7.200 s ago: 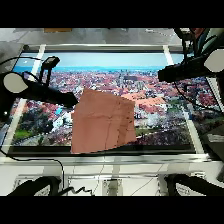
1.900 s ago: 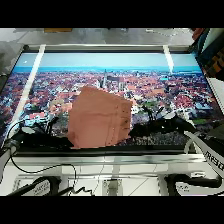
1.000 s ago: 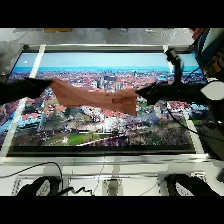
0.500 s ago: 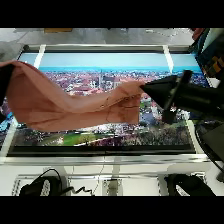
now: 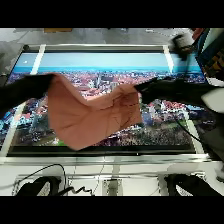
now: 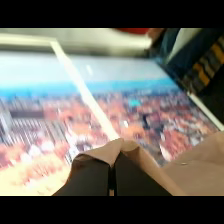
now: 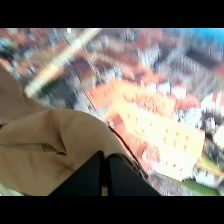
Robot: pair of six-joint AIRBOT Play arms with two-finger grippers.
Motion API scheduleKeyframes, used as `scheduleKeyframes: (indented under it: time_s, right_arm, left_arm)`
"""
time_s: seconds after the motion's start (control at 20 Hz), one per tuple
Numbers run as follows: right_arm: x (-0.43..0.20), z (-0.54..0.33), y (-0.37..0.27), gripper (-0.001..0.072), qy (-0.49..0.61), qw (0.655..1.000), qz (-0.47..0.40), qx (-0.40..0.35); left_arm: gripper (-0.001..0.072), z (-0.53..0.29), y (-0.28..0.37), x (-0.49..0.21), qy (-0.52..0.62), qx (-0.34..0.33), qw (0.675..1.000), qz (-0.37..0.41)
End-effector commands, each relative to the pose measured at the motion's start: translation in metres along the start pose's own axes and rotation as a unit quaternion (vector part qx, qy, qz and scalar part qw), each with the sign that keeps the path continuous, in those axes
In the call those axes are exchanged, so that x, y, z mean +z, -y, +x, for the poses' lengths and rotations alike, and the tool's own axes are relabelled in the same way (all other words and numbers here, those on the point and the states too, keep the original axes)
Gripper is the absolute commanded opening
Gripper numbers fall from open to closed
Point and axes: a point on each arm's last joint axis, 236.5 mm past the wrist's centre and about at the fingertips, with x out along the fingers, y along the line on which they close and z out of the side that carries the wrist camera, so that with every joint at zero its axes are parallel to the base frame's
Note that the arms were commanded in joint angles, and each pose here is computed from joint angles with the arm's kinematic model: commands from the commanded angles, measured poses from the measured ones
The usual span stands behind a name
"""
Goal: Fold the clothes and pants, and hang the long-sleeved shirts on hangers.
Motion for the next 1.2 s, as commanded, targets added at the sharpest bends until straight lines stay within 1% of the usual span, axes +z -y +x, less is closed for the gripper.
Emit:
scheduleKeyframes:
  time_s: [0.0,0.15,0.25,0.35,0.4,0.45,0.55,0.65,0.8,0.95,1.05,1.1,1.15]
  right_arm:
    - [-0.047,0.083,0.049,0.0017,-0.084,0.995,0.054,-0.032]
    - [-0.058,0.123,0.087,0.0017,-0.079,0.992,0.073,-0.064]
    - [-0.068,0.128,0.117,0.0017,-0.084,0.984,0.128,-0.087]
    - [-0.085,0.119,0.139,0.0017,-0.111,0.976,0.162,-0.099]
    - [-0.098,0.111,0.146,0.0016,-0.136,0.970,0.175,-0.100]
    - [-0.114,0.104,0.148,0.0017,-0.169,0.963,0.188,-0.097]
    - [-0.141,0.095,0.145,0.0016,-0.223,0.949,0.206,-0.086]
    - [-0.162,0.099,0.139,0.0017,-0.247,0.939,0.226,-0.073]
    - [-0.199,0.108,0.122,0.0017,-0.289,0.918,0.269,-0.043]
    - [-0.234,0.109,0.104,0.0017,-0.336,0.900,0.277,-0.030]
    - [-0.238,0.110,0.098,0.0018,-0.343,0.898,0.273,-0.026]
    - [-0.237,0.111,0.099,0.0025,-0.340,0.900,0.271,-0.027]
    - [-0.235,0.113,0.101,0.0171,-0.333,0.903,0.270,-0.031]
  left_arm:
    - [0.0011,0.095,-0.056,-0.074,-0.078,0.036,0.994,-0.070]
    - [0.0011,0.128,-0.085,-0.118,-0.123,0.043,0.983,-0.130]
    - [0.0011,0.127,-0.089,-0.130,-0.144,0.037,0.979,-0.141]
    - [0.0011,0.119,-0.082,-0.142,-0.178,0.019,0.974,-0.137]
    - [0.0011,0.114,-0.084,-0.155,-0.206,0.020,0.971,-0.117]
    - [0.0011,0.107,-0.092,-0.169,-0.235,0.039,0.966,-0.102]
    - [0.0011,0.092,-0.116,-0.192,-0.285,0.091,0.950,-0.086]
    - [0.0011,0.080,-0.126,-0.211,-0.327,0.113,0.935,-0.083]
    - [0.0011,0.066,-0.127,-0.243,-0.391,0.115,0.907,-0.105]
    - [0.0011,0.055,-0.125,-0.278,-0.455,0.104,0.875,-0.131]
    - [0.0013,0.056,-0.126,-0.289,-0.468,0.101,0.866,-0.141]
    - [0.0014,0.057,-0.126,-0.290,-0.468,0.100,0.866,-0.145]
    - [0.0067,0.058,-0.126,-0.289,-0.465,0.100,0.867,-0.144]
